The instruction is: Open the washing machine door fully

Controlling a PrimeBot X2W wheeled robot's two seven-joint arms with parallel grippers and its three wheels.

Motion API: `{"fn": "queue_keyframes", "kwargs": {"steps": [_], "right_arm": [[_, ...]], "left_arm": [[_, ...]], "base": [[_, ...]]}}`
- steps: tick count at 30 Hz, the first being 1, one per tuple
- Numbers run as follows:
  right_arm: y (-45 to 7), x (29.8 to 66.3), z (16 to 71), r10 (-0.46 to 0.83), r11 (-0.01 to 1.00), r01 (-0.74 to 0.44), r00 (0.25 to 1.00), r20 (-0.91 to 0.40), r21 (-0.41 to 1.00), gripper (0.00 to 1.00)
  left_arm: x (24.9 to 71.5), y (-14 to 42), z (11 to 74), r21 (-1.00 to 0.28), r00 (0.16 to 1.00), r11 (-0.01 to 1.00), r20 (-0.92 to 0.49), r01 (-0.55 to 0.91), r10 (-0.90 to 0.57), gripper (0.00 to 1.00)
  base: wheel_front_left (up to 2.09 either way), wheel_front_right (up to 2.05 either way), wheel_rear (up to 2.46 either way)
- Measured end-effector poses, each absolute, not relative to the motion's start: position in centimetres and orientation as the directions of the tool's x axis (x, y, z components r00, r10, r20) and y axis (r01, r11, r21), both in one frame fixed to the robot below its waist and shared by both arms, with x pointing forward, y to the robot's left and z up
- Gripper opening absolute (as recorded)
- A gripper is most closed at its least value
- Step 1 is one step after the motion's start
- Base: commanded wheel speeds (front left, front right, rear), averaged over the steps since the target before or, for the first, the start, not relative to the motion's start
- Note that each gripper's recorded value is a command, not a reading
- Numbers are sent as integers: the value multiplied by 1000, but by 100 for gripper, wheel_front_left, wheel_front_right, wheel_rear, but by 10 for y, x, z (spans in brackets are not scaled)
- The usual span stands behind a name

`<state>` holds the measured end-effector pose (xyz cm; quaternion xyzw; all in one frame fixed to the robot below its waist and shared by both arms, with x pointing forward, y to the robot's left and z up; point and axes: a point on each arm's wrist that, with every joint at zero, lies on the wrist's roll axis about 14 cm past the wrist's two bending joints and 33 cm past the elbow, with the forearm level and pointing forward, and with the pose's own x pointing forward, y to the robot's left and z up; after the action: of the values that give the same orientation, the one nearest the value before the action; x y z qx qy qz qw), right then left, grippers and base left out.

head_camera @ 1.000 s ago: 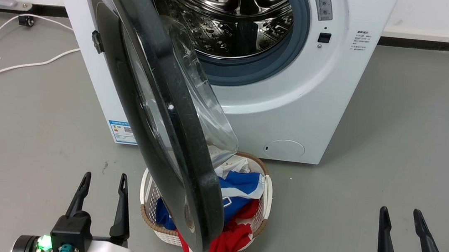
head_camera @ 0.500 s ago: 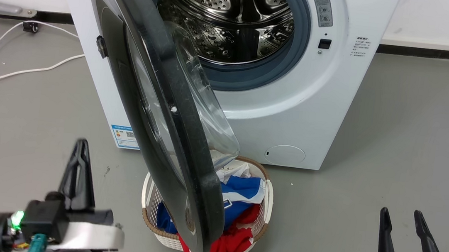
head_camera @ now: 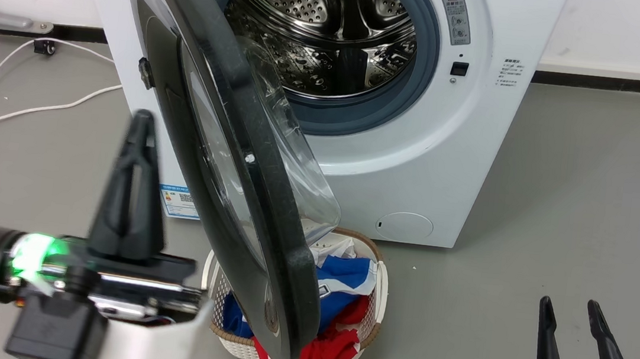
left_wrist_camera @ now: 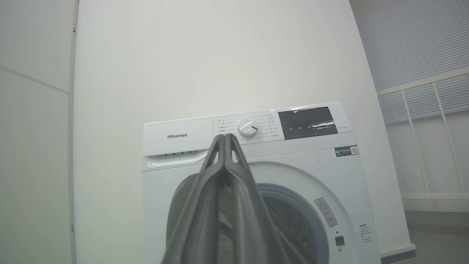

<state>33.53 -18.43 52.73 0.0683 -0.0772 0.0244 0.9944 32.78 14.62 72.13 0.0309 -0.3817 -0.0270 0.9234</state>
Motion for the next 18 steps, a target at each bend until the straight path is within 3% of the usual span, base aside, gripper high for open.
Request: {"fn": "queue_keyframes", "kwargs": {"steps": [10, 18], "right_arm": [[-183, 333, 528, 40, 988, -62, 986, 160, 139, 100], [-180, 334, 526, 49, 988, -70, 987, 152, 140, 100]], "left_arm": [[306, 65, 725, 145, 627, 935, 707, 324, -327, 0], [300, 21, 699, 155, 618, 861, 636, 485, -463, 0]], "base": [[0, 0, 0], [0, 0, 0]]}}
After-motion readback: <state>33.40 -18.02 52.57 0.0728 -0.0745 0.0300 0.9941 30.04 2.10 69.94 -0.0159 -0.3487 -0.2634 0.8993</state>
